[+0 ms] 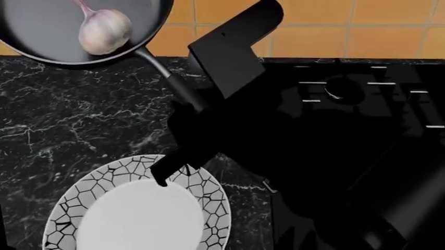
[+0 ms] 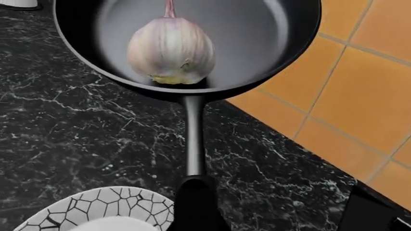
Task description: Pick up the pan and dump the vegetables in it onto the plate. Then return the pan to the stove.
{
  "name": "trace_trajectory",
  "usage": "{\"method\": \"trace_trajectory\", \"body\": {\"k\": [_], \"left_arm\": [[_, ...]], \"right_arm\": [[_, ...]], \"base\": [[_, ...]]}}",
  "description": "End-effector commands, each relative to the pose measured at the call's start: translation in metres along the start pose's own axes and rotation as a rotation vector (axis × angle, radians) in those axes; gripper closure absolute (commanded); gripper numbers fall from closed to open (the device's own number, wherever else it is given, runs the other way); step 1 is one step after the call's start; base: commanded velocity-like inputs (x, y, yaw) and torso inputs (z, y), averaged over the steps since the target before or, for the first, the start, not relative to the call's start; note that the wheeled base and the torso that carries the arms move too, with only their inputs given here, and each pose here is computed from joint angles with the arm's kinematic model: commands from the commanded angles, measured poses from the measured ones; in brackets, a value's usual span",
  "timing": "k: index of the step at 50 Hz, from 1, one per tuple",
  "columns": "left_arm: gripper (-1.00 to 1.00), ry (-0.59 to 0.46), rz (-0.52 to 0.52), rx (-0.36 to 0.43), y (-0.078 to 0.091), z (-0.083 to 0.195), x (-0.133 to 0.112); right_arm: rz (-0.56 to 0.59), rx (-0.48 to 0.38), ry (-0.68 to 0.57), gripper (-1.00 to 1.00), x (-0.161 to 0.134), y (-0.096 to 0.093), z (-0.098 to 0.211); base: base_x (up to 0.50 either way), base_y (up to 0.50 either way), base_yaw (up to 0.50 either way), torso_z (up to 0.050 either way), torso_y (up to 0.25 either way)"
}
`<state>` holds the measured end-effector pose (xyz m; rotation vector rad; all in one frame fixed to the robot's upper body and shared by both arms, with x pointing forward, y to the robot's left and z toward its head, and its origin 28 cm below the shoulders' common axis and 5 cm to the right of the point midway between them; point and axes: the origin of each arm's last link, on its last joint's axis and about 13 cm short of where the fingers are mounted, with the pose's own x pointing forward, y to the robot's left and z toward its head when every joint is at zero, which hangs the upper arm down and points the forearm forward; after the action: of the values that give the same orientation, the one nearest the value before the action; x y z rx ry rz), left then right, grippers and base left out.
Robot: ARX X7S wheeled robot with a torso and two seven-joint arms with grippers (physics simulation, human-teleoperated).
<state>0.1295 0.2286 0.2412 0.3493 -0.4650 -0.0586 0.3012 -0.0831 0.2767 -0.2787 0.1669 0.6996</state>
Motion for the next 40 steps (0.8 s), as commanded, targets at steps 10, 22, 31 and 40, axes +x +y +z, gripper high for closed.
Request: {"method": "trace_trajectory", "body": {"k": [10, 22, 31, 40], "left_arm": [[-1.0, -0.002, -0.014, -0.01, -0.003, -0.001, 0.0], [-1.0, -0.008, -0.017, -0.019, -0.003, -0.002, -0.001], [-1.0, -0.008, -0.015, -0.022, -0.003, -0.003, -0.003], [-1.0, -0.008, -0.019, -0.023, -0.004, -0.003, -0.003]], "right_arm": [[-0.222, -0.047, -0.066, 1.0, -0.018, -0.012, -0.009], [-0.337, -0.197, -0.052, 1.0, -0.034, -0.001, -0.019], [-0.401, -0.29, -0.021, 1.0, -0.05, 0.011, -0.034], [-0.516, -0.484, 0.02, 1.0, -0.06, 0.021, -0.038]], "base": [[0.0, 0.05, 0.0, 0.001, 0.001], [0.0, 0.0, 0.0, 0.001, 0.002], [0.0, 0.0, 0.0, 0.0, 0.002], [0.0, 0.0, 0.0, 0.001, 0.002]]}}
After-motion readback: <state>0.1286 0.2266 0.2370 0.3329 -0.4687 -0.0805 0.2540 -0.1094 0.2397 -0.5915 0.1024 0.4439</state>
